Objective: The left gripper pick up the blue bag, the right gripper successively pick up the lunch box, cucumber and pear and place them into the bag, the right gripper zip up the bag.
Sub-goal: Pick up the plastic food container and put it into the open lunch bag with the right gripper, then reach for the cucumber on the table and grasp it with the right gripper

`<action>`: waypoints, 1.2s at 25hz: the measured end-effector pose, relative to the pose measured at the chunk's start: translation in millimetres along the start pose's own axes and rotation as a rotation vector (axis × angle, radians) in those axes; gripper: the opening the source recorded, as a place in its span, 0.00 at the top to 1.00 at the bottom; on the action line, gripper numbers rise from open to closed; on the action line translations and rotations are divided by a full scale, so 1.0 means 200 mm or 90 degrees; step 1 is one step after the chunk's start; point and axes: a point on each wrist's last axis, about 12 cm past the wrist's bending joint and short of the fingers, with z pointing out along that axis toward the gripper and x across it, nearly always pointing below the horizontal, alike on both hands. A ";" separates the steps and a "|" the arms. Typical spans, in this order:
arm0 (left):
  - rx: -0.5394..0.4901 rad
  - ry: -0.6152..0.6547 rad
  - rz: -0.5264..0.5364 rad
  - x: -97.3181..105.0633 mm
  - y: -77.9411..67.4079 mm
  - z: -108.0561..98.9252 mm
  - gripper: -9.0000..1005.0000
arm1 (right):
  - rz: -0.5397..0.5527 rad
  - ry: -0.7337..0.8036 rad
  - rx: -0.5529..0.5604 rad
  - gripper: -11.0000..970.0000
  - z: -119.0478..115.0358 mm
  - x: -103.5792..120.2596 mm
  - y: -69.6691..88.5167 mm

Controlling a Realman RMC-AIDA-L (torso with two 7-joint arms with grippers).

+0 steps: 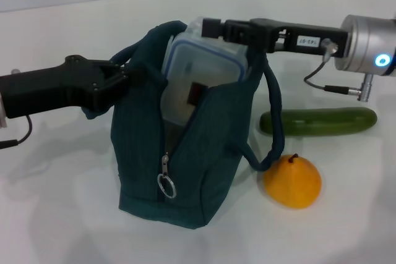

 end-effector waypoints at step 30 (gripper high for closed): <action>-0.021 0.004 -0.012 0.07 0.01 -0.05 0.94 | -0.276 0.246 0.169 0.40 -0.40 -0.44 0.27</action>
